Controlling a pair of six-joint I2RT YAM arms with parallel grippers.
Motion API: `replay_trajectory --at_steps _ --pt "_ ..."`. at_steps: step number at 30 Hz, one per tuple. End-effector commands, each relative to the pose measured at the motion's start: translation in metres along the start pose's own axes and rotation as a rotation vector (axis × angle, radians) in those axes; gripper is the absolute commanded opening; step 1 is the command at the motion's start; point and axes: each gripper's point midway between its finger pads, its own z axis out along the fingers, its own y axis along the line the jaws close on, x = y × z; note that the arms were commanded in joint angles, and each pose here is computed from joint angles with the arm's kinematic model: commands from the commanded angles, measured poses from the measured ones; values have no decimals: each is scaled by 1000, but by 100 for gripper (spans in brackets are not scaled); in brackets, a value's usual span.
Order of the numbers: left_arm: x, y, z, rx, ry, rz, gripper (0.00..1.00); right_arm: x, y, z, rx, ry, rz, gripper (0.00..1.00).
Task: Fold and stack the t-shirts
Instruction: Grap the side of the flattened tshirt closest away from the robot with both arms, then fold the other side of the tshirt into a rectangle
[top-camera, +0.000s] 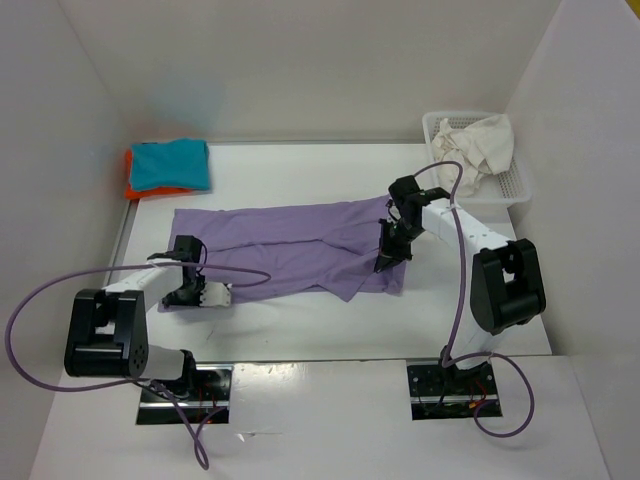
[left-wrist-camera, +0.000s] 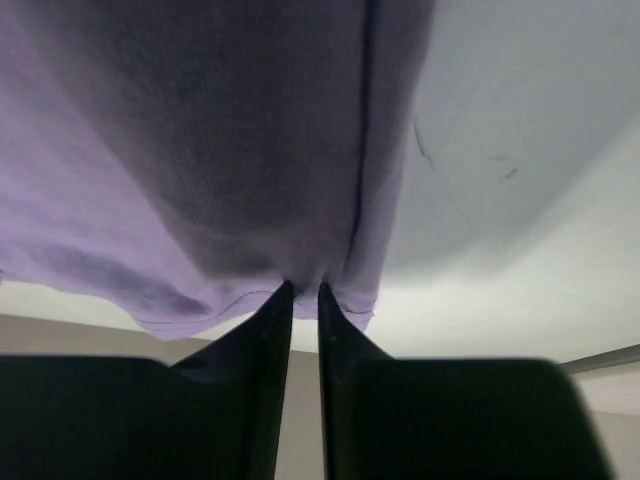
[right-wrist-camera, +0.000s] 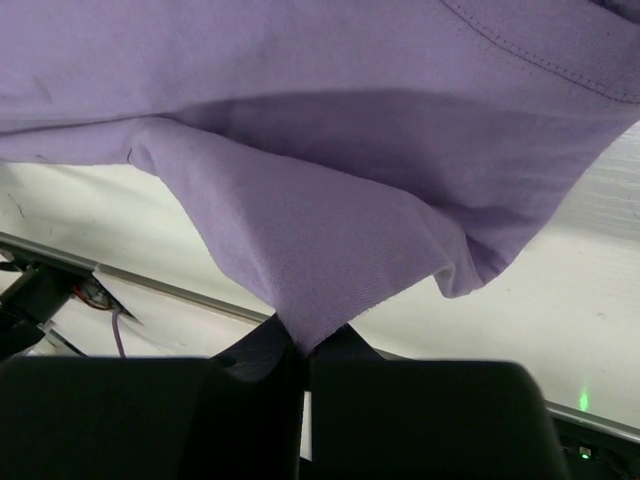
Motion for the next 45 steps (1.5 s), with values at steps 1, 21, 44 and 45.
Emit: replay_trajectory --at_steps 1,21,44,45 --pt "-14 -9 14 39 -58 -51 19 -10 2 -1 -23 -27 4 0" --pt "-16 76 -49 -47 -191 -308 0 -70 -5 -39 -96 -147 49 0" --pt "14 151 -8 -37 -204 -646 0 -134 -17 5 -37 -108 36 0" --pt "14 157 -6 -50 -207 -657 0 -136 -17 8 -36 -104 38 0"
